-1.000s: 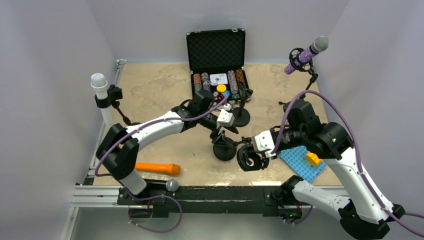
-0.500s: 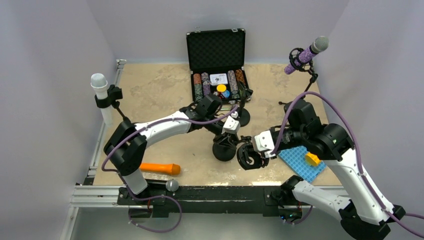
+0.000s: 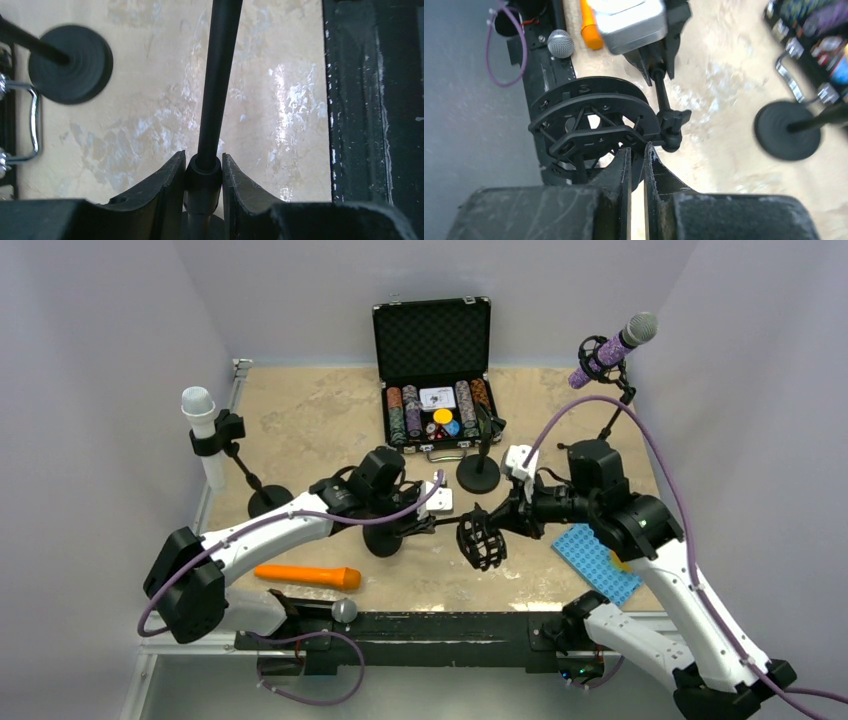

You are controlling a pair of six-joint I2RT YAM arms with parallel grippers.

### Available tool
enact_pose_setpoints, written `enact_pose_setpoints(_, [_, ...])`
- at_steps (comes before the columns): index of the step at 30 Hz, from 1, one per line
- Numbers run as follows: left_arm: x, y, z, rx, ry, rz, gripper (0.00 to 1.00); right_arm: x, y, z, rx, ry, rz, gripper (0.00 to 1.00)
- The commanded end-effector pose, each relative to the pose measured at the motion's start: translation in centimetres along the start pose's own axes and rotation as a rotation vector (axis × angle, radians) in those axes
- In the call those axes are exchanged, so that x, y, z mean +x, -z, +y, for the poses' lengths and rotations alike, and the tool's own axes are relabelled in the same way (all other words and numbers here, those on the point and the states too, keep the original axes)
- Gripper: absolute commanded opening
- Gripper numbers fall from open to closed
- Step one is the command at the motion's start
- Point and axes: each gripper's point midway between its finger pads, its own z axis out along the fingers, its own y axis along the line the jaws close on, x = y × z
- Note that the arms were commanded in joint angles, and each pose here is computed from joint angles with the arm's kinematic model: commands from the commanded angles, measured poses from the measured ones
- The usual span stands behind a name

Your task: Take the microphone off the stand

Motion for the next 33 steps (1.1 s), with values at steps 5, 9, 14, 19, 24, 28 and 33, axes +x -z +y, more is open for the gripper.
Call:
enact_pose_setpoints(5, [-0.1, -1.6, 4.0, -0.201, 0.051, -0.020, 0.00, 2.5, -2.7, -3.4, 0.132, -0.584, 0.064, 0.00])
enact_pose_setpoints(9, [-0.5, -1.4, 0.8, -0.004, 0.009, -0.026, 0.39, 1.4, -2.6, -3.4, 0.062, -0.419, 0.048, 0.00])
enact_pose_setpoints(14, [-2.7, 1.5, -2.1, 0.147, 0.020, -0.070, 0.72, 1.1, -1.6, -1.9, -0.041, -0.096, 0.019, 0.00])
enact_pose_setpoints(19, [-3.7, 3.8, -3.2, 0.279, 0.062, -0.074, 0.73, 2.5, -1.5, -0.9, -0.061, 0.192, -0.004, 0.00])
enact_pose_setpoints(24, [-1.8, 4.4, -2.3, 0.306, 0.056, -0.003, 0.71, 4.5, -1.8, -1.0, -0.051, 0.206, 0.045, 0.03])
enact_pose_setpoints(28, [-0.6, 3.9, -2.0, 0.302, 0.055, 0.033, 0.70, 7.3, -2.0, -0.9, -0.058, 0.206, 0.113, 0.51])
enact_pose_setpoints(33, [-0.7, 3.6, -2.0, 0.298, 0.094, 0.026, 0.68, 12.4, -2.4, -1.7, -0.046, 0.147, 0.287, 0.65])
